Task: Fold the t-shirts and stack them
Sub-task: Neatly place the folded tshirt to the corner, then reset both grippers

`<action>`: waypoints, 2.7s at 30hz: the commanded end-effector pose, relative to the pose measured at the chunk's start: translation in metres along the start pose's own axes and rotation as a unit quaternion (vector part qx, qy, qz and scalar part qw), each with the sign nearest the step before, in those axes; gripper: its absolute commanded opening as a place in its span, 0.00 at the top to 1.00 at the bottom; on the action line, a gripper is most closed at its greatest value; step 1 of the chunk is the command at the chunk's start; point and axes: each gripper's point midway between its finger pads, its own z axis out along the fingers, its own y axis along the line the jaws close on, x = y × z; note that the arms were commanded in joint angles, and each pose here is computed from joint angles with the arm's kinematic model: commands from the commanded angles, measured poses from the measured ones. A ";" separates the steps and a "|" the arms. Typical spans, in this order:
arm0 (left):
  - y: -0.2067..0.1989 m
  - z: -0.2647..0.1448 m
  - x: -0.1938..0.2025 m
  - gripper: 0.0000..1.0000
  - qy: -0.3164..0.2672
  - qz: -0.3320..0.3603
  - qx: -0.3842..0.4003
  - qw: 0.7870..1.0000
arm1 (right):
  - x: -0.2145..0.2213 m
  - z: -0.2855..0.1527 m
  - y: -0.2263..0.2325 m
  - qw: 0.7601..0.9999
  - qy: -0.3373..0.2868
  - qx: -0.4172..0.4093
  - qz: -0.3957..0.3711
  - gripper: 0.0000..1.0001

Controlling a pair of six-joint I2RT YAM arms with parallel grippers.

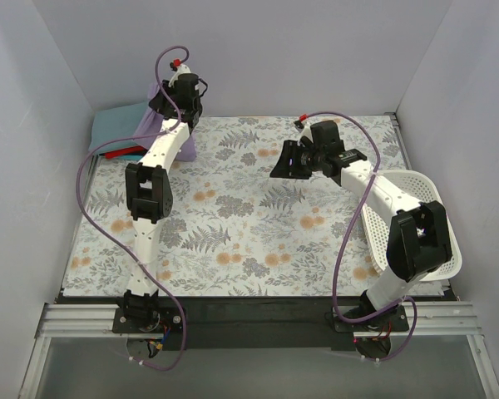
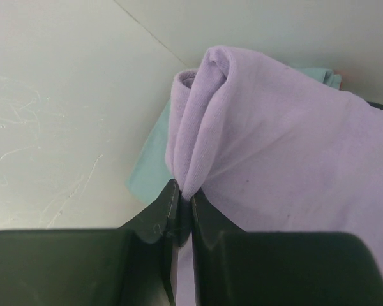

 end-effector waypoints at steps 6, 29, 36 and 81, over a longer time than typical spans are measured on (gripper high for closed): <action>0.083 -0.025 -0.065 1.00 -0.059 -0.082 -0.021 0.995 | -0.016 -0.006 0.017 1.000 -0.021 -0.012 -0.020 0.43; 0.126 -0.005 -0.071 1.00 -0.068 -0.149 0.017 0.986 | -0.020 -0.010 0.030 0.999 -0.027 -0.013 -0.029 0.44; 0.128 0.061 -0.031 1.00 -0.012 -0.224 0.081 0.971 | -0.016 0.001 0.027 0.999 -0.011 0.001 -0.033 0.45; -0.006 -0.278 0.009 0.09 0.119 -0.310 0.520 0.787 | -0.014 -0.065 0.025 0.984 -0.120 0.082 -0.101 0.37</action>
